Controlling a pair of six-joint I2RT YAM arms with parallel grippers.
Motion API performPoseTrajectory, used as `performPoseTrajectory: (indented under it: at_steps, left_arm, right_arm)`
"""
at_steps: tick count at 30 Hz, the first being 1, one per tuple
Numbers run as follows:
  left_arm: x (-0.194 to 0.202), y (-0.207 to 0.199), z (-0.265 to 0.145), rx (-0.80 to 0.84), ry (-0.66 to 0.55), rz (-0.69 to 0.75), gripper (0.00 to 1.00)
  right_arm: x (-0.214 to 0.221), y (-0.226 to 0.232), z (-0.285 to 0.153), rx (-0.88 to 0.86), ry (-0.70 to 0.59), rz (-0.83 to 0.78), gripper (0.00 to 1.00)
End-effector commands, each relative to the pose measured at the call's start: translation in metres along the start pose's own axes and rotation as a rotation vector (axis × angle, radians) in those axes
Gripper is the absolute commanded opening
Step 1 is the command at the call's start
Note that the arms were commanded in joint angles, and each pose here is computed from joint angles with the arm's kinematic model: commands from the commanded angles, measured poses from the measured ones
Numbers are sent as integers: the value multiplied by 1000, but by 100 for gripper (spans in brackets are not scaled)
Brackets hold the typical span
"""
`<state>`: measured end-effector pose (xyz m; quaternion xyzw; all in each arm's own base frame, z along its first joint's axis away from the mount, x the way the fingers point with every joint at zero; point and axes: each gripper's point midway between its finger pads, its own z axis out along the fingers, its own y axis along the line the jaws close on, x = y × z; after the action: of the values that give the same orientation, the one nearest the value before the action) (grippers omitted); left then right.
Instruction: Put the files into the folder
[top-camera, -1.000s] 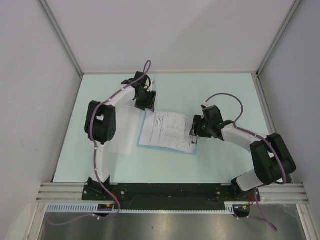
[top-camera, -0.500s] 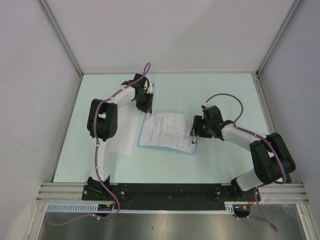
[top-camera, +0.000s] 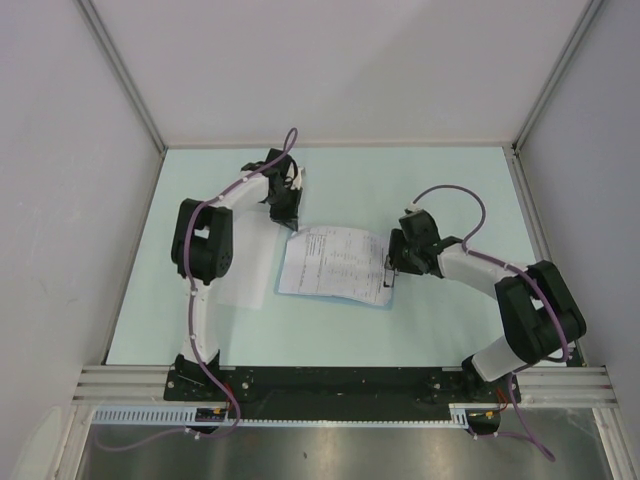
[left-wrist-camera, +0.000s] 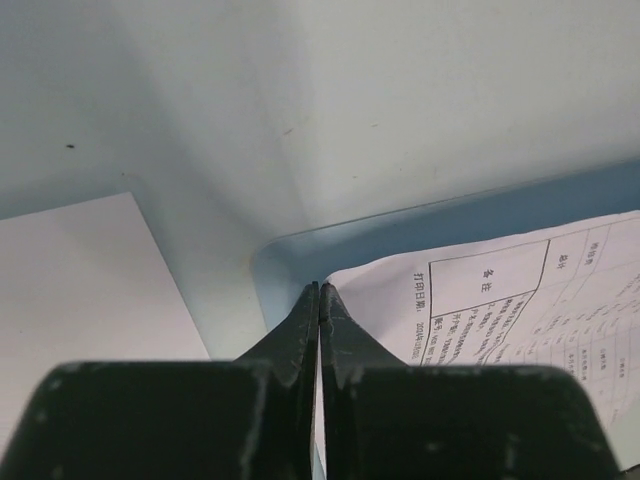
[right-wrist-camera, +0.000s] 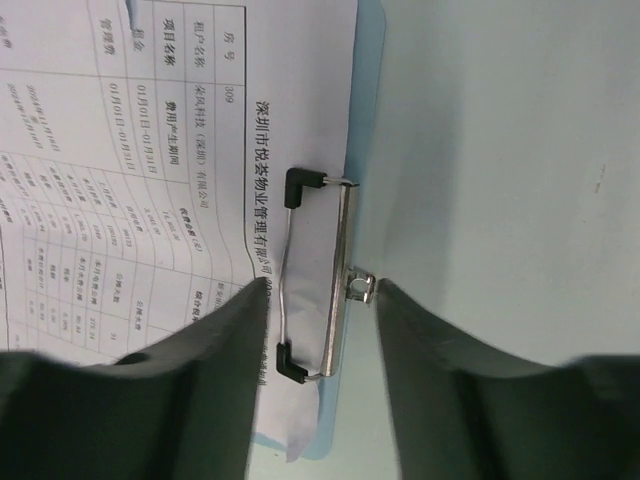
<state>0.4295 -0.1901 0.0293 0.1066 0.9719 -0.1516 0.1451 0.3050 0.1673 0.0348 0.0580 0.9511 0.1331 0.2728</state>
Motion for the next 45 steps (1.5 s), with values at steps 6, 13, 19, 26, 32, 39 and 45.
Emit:
performPoseTrajectory:
  at_steps: [6, 13, 19, 26, 32, 39, 45]
  left_arm:
    - [-7, 4, -29, -77, -51, -23, 0]
    - [-12, 2, -32, -82, -73, -26, 0]
    - [-11, -1, -28, -75, -68, -21, 0]
    - [-8, -3, -26, -77, -62, -16, 0]
    - [-5, -2, -23, -86, -54, -14, 0]
    - [-5, 1, -23, -102, -51, -11, 0]
    - [-4, 7, -21, -134, -47, -9, 0]
  right_arm:
    - [-25, 16, 1, 17, -73, -1, 45]
    - [-16, 13, 7, 61, -39, -37, 51]
    - [-10, 13, 16, 69, -24, -41, 44]
    - [-8, 10, 20, 97, -19, -43, 39]
    - [4, 8, 23, 138, 10, -55, 40]
    - [13, 4, 26, 158, 37, -72, 41]
    - [24, -1, 34, 176, 73, -81, 39]
